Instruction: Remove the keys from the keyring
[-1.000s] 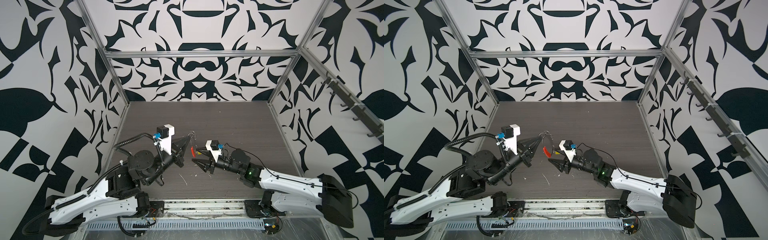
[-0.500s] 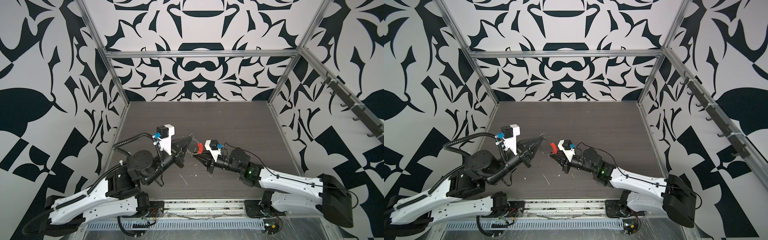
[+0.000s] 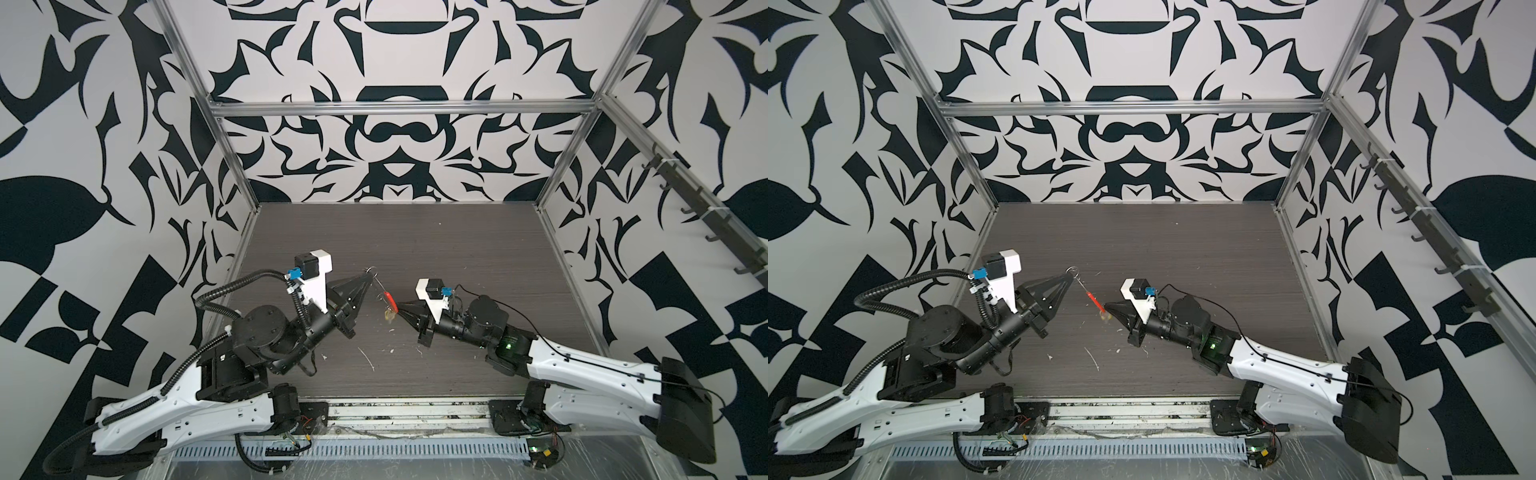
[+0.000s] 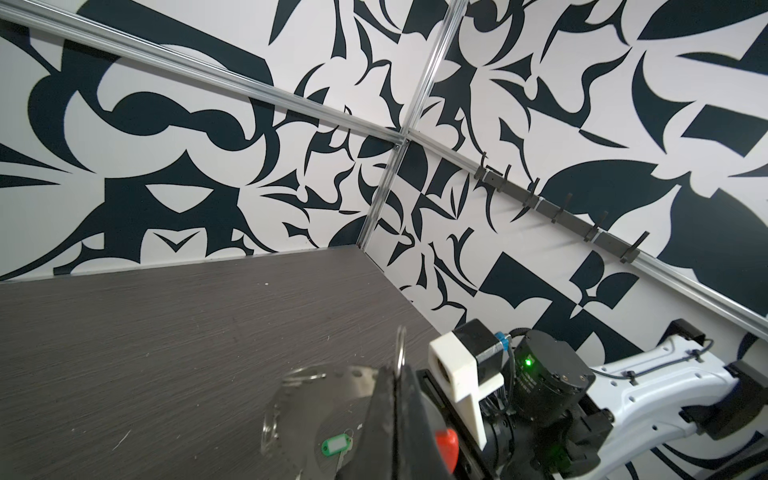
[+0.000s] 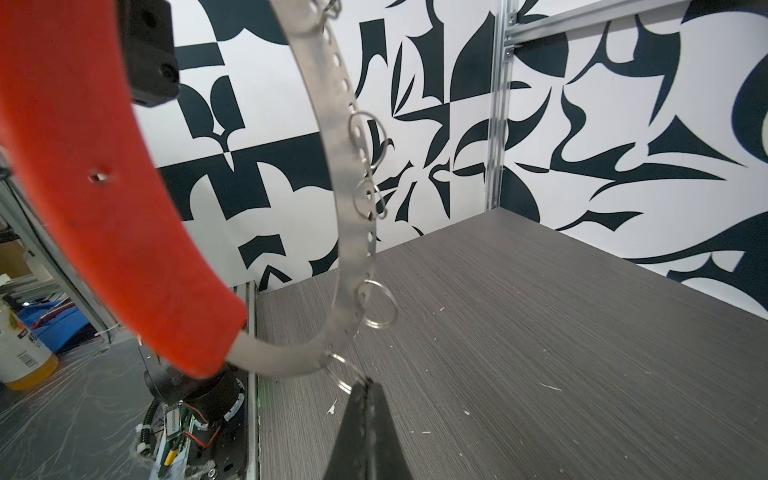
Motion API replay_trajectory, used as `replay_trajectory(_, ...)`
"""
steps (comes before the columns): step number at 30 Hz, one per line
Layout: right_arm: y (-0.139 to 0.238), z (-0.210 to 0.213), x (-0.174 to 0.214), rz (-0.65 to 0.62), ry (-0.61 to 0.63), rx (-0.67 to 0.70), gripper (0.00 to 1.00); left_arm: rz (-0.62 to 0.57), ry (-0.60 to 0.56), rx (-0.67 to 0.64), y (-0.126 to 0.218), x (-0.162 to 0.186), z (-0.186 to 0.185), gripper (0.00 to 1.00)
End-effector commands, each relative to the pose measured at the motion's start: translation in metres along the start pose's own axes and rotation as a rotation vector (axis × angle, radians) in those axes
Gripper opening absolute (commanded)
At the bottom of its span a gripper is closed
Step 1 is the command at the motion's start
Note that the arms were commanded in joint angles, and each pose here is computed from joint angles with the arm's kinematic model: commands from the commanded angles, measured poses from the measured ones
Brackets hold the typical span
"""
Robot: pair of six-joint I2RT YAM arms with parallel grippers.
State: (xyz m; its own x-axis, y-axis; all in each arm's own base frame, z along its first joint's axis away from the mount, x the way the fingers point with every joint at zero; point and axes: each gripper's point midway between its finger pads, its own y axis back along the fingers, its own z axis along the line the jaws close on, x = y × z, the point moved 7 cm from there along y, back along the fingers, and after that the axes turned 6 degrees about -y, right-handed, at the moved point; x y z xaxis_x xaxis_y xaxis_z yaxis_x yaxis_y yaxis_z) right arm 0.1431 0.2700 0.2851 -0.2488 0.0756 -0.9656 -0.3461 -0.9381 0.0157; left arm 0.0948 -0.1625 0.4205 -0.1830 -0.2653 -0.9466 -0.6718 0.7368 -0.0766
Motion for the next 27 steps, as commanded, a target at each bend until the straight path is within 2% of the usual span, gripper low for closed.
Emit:
replay_trajectory(1, 0.008, 0.001, -0.017, -0.021, 0.009, 0.053, 0.00, 0.009, 0.020, -0.003, 0.008, 0.006, 0.006, 0.00)
replay_trajectory(10, 0.028, 0.005, -0.034, 0.004, 0.015, 0.111, 0.00, 0.100, 0.004, -0.042, 0.014, 0.040, 0.019, 0.00)
replay_trajectory(16, 0.037, 0.008, -0.043, 0.003, 0.017, 0.118, 0.00, 0.130, 0.000, -0.004, 0.016, 0.056, 0.020, 0.00)
replay_trajectory(27, 0.046, 0.006, -0.047, -0.006, 0.017, 0.160, 0.00, 0.137, -0.027, 0.012, 0.023, 0.040, 0.018, 0.00)
